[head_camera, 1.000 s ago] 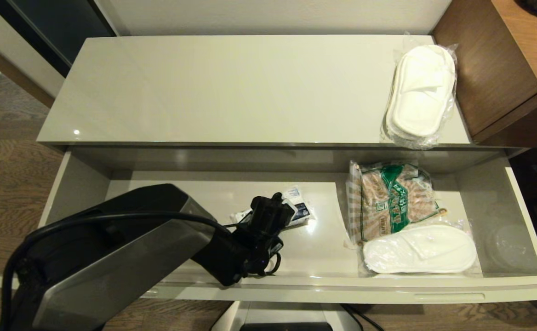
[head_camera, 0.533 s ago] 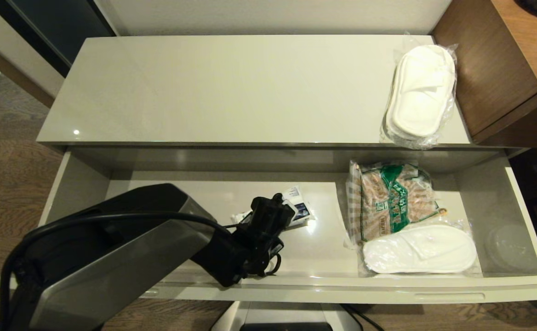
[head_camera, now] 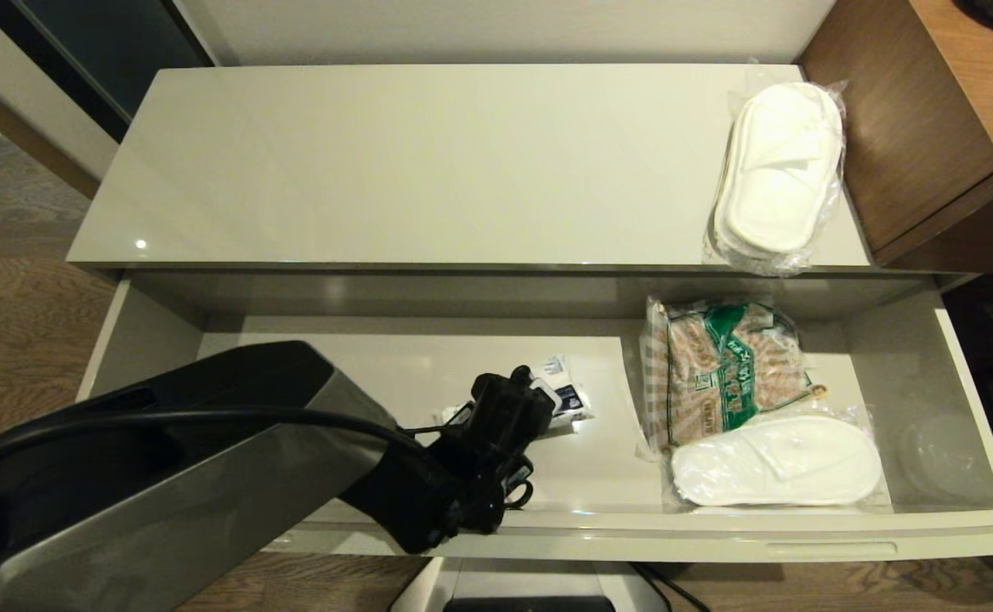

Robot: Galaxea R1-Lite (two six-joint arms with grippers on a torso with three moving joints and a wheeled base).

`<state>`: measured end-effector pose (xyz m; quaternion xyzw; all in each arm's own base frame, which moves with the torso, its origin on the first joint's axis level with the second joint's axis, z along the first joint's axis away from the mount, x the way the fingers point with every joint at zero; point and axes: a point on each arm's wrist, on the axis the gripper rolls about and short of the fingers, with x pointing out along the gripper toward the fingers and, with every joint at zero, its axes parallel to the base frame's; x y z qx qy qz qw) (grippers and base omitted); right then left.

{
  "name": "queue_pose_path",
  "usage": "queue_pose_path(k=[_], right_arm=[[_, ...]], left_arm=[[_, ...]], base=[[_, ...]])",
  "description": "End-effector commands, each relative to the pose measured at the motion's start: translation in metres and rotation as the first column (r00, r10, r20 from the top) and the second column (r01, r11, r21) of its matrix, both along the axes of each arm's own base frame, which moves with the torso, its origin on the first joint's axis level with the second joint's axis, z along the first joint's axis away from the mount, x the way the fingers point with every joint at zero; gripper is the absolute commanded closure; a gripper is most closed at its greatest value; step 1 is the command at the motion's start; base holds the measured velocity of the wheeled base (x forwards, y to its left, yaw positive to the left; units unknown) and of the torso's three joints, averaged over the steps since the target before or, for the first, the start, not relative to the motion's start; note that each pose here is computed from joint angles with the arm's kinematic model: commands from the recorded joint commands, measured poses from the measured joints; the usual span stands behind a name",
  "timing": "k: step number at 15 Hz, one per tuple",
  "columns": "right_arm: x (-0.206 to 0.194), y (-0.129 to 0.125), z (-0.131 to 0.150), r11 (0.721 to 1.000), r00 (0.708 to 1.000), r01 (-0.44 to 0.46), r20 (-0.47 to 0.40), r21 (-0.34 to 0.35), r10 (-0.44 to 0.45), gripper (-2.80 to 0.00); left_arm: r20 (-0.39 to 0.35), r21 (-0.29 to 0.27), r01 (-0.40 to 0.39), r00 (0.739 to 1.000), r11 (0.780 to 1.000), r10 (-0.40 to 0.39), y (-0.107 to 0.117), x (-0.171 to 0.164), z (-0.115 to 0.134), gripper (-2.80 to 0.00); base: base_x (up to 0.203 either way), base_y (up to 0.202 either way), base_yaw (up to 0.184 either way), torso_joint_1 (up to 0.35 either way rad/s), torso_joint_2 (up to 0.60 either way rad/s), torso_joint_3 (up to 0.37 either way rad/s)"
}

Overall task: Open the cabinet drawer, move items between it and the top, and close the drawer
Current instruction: Take out the tissue from the drawer, then place the tissue on the table

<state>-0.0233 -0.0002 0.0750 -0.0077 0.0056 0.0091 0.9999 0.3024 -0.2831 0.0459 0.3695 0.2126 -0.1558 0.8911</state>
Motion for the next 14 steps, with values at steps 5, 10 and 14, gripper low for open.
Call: queue_pose_path(k=[5, 10, 14], right_arm=[[-0.001, 0.0, 0.0, 1.0, 1.0, 0.0, 0.016, 0.0, 0.0, 0.0], [-0.001, 0.0, 0.0, 1.0, 1.0, 0.0, 0.016, 0.0, 0.0, 0.0], [-0.001, 0.0, 0.0, 1.0, 1.0, 0.0, 0.016, 0.0, 0.0, 0.0]], left_arm=[[0.113, -0.065, 0.009, 0.994, 0.998, -0.001, -0.001, -0.073, 0.062, 0.0], [0.238, -0.146, -0.058, 0.967, 0.988, 0.092, 0.029, -0.106, 0.134, 0.0], [0.29, -0.2, -0.179, 0.928, 0.963, 0.233, 0.056, -0.075, 0.163, 0.0]], base=[[0.0, 0.0, 0.0, 0.0, 0.0, 0.0], [0.0, 0.0, 0.0, 0.0, 0.0, 0.0], [0.0, 0.0, 0.0, 0.0, 0.0, 0.0]])
